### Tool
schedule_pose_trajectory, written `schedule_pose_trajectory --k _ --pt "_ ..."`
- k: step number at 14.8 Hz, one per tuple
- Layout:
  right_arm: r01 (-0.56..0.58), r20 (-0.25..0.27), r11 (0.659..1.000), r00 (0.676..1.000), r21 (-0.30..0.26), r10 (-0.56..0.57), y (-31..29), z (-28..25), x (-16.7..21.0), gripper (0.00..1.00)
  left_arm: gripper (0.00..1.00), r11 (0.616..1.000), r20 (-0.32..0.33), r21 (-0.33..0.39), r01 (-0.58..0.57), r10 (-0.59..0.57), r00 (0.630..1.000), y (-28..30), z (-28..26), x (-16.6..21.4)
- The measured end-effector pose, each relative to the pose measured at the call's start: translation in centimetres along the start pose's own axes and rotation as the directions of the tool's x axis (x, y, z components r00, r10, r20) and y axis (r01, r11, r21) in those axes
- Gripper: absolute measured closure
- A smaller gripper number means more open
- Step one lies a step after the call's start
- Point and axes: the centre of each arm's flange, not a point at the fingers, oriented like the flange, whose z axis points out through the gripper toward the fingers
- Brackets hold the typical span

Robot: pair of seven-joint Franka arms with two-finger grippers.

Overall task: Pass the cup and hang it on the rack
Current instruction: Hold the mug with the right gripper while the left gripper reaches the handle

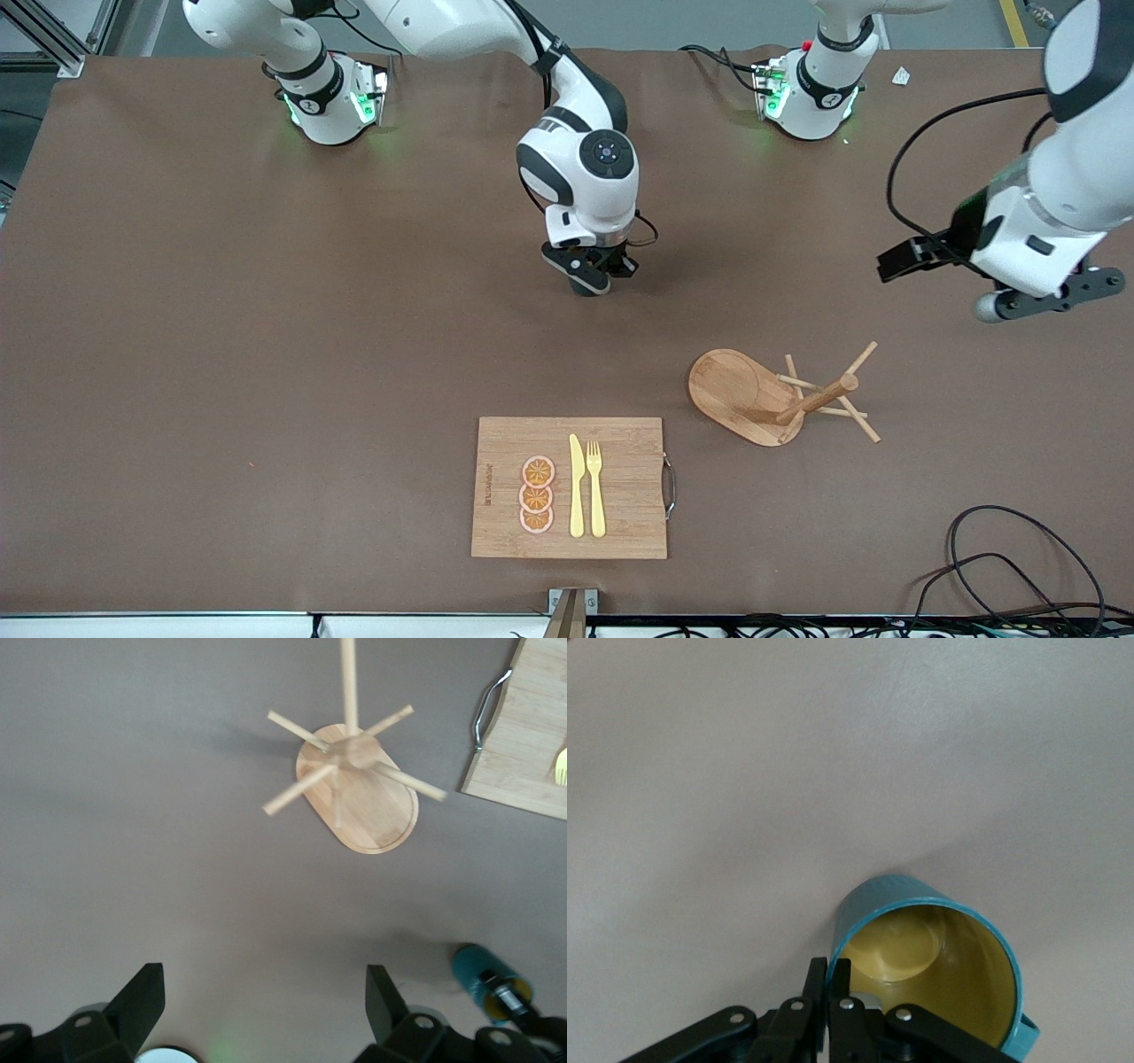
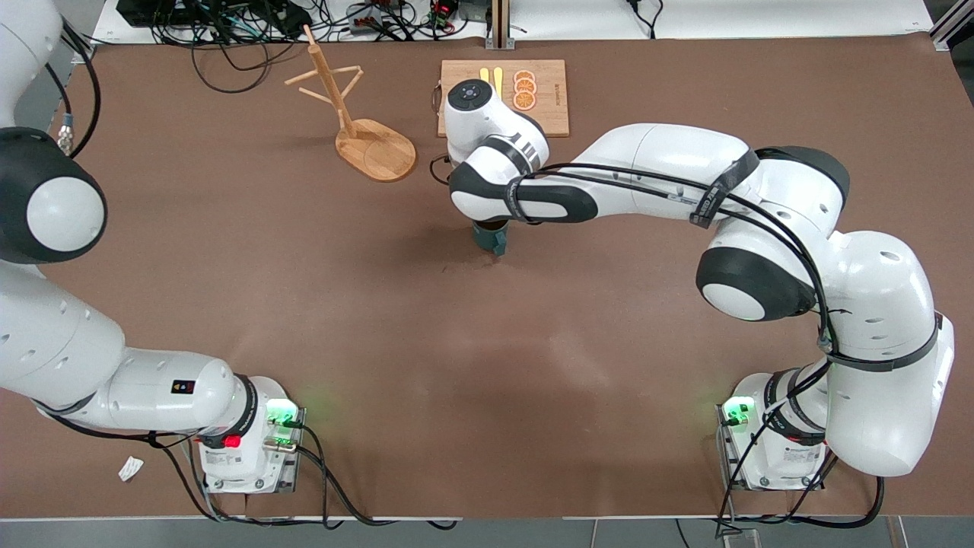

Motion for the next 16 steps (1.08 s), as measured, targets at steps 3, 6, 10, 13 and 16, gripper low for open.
schedule_pose_trajectory --k 3,6,10,13,16 --pt "0.062 -0.002 0.998 0.998 -0.001 -0.062 0.0 0.0 -2.3 0.96 0.0 0.999 -0.013 0.001 0.044 -0.044 0.999 3.9 0.2 -1.9" --pt "0.093 -0.004 0.996 0.996 0.005 -0.093 -0.3 -0.1 -3.8 0.96 0.0 0.998 -0.05 0.01 0.068 -0.068 0.996 7.6 0.6 -3.5" --pt "0.103 -0.005 0.995 0.995 -0.001 -0.103 -0.4 0.7 -4.3 0.96 0.0 0.993 -0.077 0.022 0.115 -0.113 0.991 12.0 1.6 -6.1" --pt "0.104 -0.007 0.995 0.995 -0.001 -0.104 -0.6 0.7 -4.4 0.85 0.0 0.987 -0.114 0.049 0.152 -0.146 0.983 15.3 2.9 -8.0" --pt "0.113 -0.019 0.994 0.993 -0.002 -0.113 -0.6 0.7 -4.3 0.53 0.0 0.984 -0.132 0.055 0.171 -0.163 0.978 18.1 4.3 -9.5"
